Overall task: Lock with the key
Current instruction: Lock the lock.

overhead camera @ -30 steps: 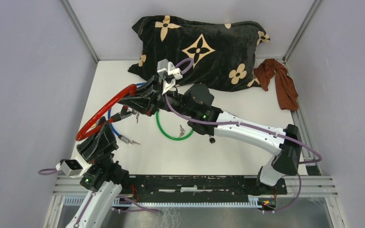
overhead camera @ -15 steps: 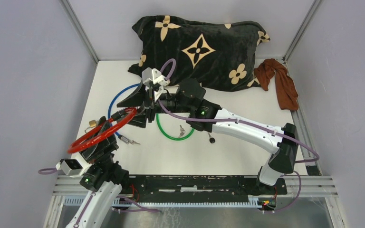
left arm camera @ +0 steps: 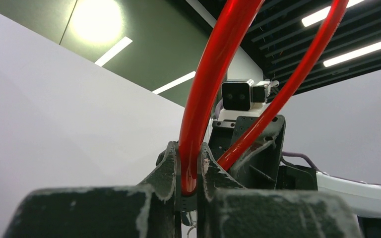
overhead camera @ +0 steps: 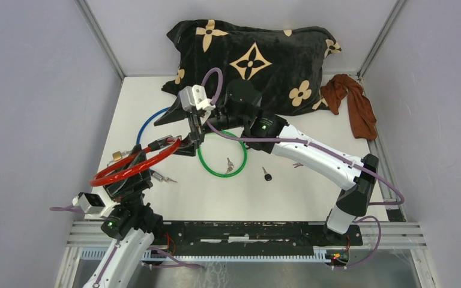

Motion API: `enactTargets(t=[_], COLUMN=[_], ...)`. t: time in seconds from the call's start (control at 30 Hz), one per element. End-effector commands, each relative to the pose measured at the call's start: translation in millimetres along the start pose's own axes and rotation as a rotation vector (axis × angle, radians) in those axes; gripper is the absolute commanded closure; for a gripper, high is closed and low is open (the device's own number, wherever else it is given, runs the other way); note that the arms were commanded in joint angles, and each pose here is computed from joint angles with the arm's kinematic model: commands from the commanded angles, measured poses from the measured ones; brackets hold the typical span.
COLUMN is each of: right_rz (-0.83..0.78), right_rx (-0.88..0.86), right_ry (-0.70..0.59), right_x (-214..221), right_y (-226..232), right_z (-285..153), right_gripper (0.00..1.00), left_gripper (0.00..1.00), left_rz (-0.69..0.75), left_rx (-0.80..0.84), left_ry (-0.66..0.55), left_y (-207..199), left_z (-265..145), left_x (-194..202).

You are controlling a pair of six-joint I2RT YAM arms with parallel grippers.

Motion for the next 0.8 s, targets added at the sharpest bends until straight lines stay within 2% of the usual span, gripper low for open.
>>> enactTargets(t=[0.0,0.1,0.23,0.3,0.37,0.43,0.5,0.53,0.67,0.77], right_rz=[-0.046,-0.041,-0.039,-0.04,-0.043,-0.053,-0.051,-0.051,-0.043,-0.039], right_rx=[-0.026,-0.013,0.006,0.021,0.043,0.066,0.086,0.096,0.098,0.087], right_ry=[0.052,0.097,0.124,0.119,0.108,0.079,0.064,0.058,0.016,-0.002], right_x=[15.9,29.3,37.4,35.6,31.3,22.8,18.4,16.0,2.2,-5.2], right_y=[7.5,6.3,3.9,2.1,0.3,-2.1,-2.9,-3.7,-1.5,3.0], right_z=[-3.3,-5.0,-6.2,-6.8,-8.5,-9.7,-11.4,-12.2,-13.9,-13.2], right_gripper=[0.26,0.33,0.38,0.46,0.61,0.8,0.96,1.0,1.0,1.0], left_gripper=[0.98,0.98,0.98,0.98,0.98,0.98,0.98,0.98,0.97,0.81], left_rz=[-0.052,-0.061,-0.065,-0.068,-0.07,-0.073,-0.082,-0.094,-0.138,-0.166], left_rx=[0.014,0.012,0.012,0.011,0.01,0.009,0.006,0.006,0.021,0.017], left_ry=[-0.063,-0.062,-0.058,-0.054,-0.051,-0.039,-0.019,-0.008,0.058,0.103], left_y=[-9.3,-9.2,-9.5,-9.3,-9.4,-9.0,-8.3,-8.7,-11.3,-10.3], left_z=[12.5,12.9,12.6,12.1,11.9,11.1,9.9,9.4,7.0,3.7], left_x=[-18.1,-17.9,-17.4,-16.4,-15.9,-13.5,-9.3,-7.0,6.3,16.3])
Point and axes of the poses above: each gripper's point midway between its finger pads, its own z axis out along the fingers, its own y axis along the line the jaws close on, x = y × z, the point moved 1 cm from there along -z, back along the fingers, and after that the axes turned 9 degrees about -z, right-handed, at the moved point
